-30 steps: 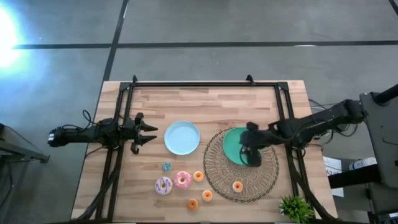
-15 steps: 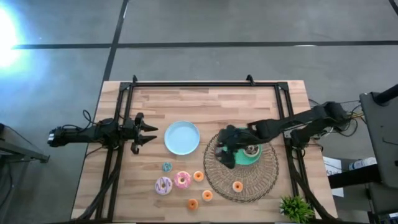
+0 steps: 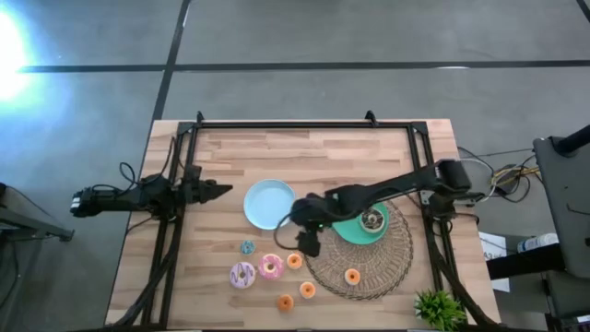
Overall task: Pick & Place donuts
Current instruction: Put the large pink donut onto the green plate
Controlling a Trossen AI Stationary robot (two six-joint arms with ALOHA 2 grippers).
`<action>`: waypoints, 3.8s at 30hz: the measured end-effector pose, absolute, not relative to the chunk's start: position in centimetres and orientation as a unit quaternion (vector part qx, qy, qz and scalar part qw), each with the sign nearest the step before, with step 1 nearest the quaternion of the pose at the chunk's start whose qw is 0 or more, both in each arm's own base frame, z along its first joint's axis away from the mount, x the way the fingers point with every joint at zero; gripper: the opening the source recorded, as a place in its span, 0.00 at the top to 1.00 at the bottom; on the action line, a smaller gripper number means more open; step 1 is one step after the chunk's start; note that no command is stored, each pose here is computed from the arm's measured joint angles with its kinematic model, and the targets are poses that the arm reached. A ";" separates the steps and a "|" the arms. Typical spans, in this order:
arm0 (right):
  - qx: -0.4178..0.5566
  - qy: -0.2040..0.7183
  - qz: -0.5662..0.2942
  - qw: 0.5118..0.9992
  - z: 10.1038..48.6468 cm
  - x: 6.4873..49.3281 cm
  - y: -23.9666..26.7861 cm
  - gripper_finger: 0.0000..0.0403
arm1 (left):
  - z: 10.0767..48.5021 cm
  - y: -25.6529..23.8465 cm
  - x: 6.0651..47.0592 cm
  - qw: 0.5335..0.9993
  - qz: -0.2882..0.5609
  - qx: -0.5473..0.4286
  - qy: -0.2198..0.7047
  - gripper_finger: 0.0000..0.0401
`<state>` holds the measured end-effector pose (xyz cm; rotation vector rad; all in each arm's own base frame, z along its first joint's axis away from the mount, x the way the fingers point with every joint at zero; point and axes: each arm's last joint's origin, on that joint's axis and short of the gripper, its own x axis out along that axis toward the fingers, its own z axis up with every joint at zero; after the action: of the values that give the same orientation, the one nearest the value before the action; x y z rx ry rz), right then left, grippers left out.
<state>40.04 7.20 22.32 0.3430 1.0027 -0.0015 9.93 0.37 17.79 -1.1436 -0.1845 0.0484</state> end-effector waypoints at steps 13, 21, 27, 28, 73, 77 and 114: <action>0.152 0.464 0.052 0.871 19.2 47.5 8.7 0.46 | 16.6 0.5 10.0 0.839 0.075 -0.536 -0.047 0.62; 0.094 0.452 0.042 0.886 17.3 49.5 12.6 0.46 | 16.3 -0.3 10.1 0.889 -0.029 -0.455 0.035 0.62; 0.044 0.501 -0.005 0.865 16.1 49.9 13.6 0.46 | 16.3 -0.4 10.1 0.896 -0.055 -0.438 0.045 0.62; 0.042 0.506 -0.013 0.861 16.0 49.9 13.7 0.46 | 16.3 -0.4 10.1 0.896 -0.055 -0.438 0.045 0.62; 0.057 0.614 -0.135 0.776 21.9 46.0 10.6 0.94 | 16.4 -0.4 10.1 0.896 -0.057 -0.438 0.043 0.62; 0.080 0.639 -0.199 0.738 21.6 43.3 9.5 0.94 | 16.4 -0.4 10.1 0.896 -0.058 -0.438 0.043 0.62; 0.220 0.595 -0.313 0.707 19.7 27.2 -2.0 0.53 | 16.4 -0.4 10.1 0.896 -0.057 -0.438 0.042 0.62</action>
<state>27.20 -1.99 19.71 0.4881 1.3221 -0.6945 10.12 -0.42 16.40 -0.9086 0.0861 -0.1188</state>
